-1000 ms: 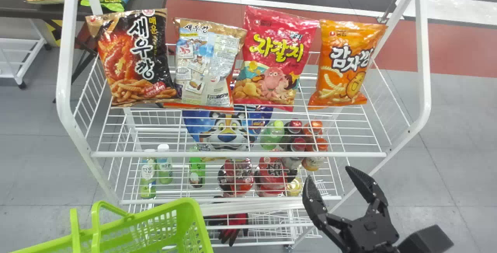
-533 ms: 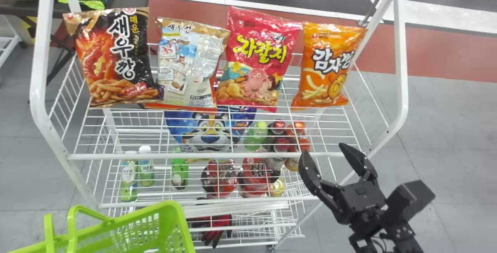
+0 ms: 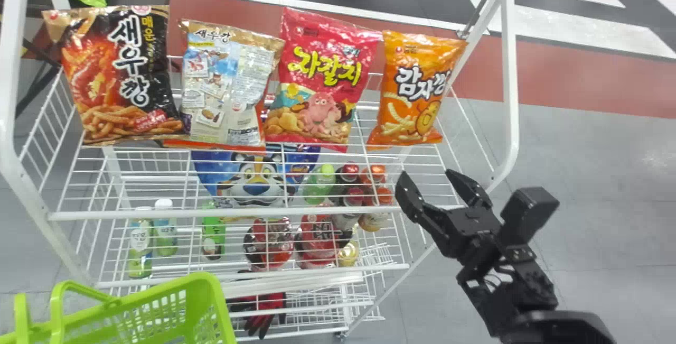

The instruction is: Hold basket handle with left hand then pick Gamjakkang with right hand and place into basket

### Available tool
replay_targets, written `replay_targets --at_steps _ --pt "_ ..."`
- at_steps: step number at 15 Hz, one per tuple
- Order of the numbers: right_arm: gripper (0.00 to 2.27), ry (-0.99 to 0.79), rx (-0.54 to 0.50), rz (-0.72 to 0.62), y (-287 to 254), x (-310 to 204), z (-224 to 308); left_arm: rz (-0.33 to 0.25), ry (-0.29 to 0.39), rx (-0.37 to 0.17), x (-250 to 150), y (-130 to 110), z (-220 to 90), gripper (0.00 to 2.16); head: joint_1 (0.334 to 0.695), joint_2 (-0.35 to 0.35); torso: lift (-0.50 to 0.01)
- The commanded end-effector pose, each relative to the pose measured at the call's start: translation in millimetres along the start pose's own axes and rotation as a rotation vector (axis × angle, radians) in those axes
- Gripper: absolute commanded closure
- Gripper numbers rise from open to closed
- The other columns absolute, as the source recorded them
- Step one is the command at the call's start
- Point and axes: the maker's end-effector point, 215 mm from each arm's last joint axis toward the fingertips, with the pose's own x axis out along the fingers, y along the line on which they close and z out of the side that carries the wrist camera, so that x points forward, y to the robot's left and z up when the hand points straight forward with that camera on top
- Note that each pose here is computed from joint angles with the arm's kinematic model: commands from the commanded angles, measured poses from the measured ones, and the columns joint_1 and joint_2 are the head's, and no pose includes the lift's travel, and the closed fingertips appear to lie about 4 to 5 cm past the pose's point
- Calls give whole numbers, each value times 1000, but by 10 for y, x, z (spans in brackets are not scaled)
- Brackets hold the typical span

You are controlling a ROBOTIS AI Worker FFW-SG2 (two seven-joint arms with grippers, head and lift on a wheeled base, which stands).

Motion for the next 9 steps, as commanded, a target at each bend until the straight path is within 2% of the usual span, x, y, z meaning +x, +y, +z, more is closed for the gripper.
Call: replay_targets --at_steps 1,9 --pt "97 29 3 -7 -52 116 47 2 9 5 0 -5 -9 2142 695 -303 -18" --pt "93 186 21 -16 -156 586 158 2 23 -5 -13 -11 -87 2142 695 -296 -18"
